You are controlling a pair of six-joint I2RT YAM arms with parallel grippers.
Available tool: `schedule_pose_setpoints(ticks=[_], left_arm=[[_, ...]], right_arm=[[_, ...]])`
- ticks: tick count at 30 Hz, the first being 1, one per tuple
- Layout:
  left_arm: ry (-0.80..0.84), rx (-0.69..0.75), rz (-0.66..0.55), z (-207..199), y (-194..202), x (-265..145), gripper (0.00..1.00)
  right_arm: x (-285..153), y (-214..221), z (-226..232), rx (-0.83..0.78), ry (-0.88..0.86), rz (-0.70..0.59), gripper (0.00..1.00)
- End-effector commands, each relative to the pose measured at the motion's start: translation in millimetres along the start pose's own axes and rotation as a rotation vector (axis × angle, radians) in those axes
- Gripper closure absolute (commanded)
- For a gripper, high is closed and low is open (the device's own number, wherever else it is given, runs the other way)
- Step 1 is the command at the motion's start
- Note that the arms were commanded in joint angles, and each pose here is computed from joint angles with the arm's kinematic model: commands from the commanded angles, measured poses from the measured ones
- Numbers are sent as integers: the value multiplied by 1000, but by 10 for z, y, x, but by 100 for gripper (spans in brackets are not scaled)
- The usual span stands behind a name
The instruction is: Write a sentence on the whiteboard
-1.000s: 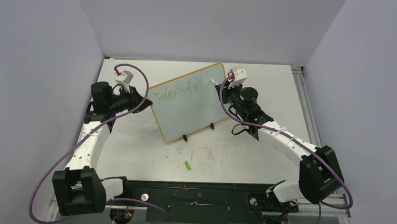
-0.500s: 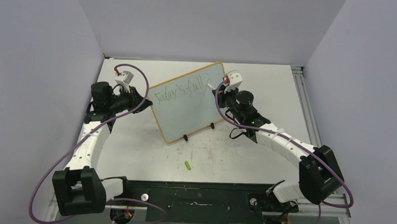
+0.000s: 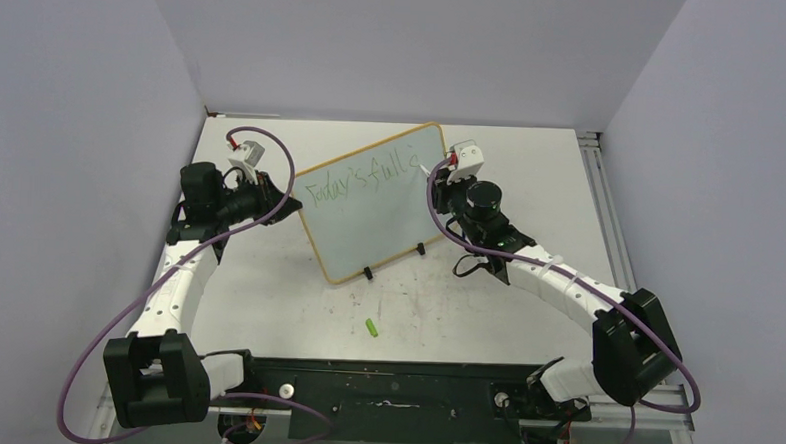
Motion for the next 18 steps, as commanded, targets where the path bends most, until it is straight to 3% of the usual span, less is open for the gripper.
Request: schedule_pose_setpoints(ticks=[1, 18], left_arm=[[-7, 48, -33, -41, -103, -9, 100], [-9, 49, -34, -40, -105, -12, 100]], right_arm=[[18, -268, -26, 16, 2, -96, 95], [-70, -461, -70, 33, 38, -174, 95]])
Point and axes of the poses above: each gripper's point midway between its finger pads, its own x axis out along the fingers, its own z axis along the line the jaws close on, y = z × x, the point moved 10 cm from there along -x, back along the fingers, and after that the axes turned 7 degrees about -x, right-handed, at the moved point
